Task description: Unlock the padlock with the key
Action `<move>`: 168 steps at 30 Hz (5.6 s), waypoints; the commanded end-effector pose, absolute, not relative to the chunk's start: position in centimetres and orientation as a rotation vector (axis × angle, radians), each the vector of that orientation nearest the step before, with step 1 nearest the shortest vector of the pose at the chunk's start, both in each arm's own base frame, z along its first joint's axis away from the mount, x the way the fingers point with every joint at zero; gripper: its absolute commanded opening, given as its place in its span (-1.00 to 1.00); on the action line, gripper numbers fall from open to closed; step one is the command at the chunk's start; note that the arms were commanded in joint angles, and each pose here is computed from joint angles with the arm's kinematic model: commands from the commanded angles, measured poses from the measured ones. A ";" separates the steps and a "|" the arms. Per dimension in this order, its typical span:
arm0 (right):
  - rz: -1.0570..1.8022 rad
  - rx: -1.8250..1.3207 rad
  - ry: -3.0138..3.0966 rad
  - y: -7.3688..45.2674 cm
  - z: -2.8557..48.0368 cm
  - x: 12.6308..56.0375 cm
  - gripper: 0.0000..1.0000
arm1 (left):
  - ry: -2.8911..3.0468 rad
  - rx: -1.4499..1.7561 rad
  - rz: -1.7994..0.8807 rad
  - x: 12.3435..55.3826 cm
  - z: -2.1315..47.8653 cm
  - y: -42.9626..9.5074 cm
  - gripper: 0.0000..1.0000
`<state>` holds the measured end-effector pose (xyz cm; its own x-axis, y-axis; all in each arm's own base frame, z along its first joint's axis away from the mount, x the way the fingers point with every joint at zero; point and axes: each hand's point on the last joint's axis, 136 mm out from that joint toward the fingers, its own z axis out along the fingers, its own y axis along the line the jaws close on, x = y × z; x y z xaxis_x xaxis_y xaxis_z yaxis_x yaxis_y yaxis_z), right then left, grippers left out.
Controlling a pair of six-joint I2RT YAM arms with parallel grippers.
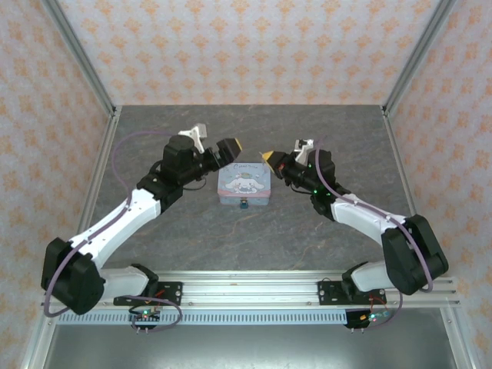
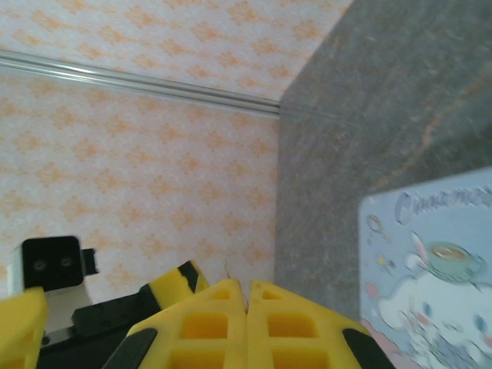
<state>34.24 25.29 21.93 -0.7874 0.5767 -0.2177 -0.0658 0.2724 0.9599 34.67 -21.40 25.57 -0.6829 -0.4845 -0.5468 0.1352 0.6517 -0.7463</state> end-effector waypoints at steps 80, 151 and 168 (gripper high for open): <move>1.452 0.577 2.233 25.7 11.1 35.1 -1.00 | 2.270 0.007 -0.769 33.7 5.1 -28.7 0.50; 1.432 0.603 2.245 25.3 10.1 34.9 -1.00 | 2.257 -0.390 -0.912 33.1 2.1 -26.7 -0.13; 1.431 0.603 2.248 25.3 10.0 34.8 -1.00 | 2.280 -0.401 -0.863 33.6 1.6 -26.6 -0.57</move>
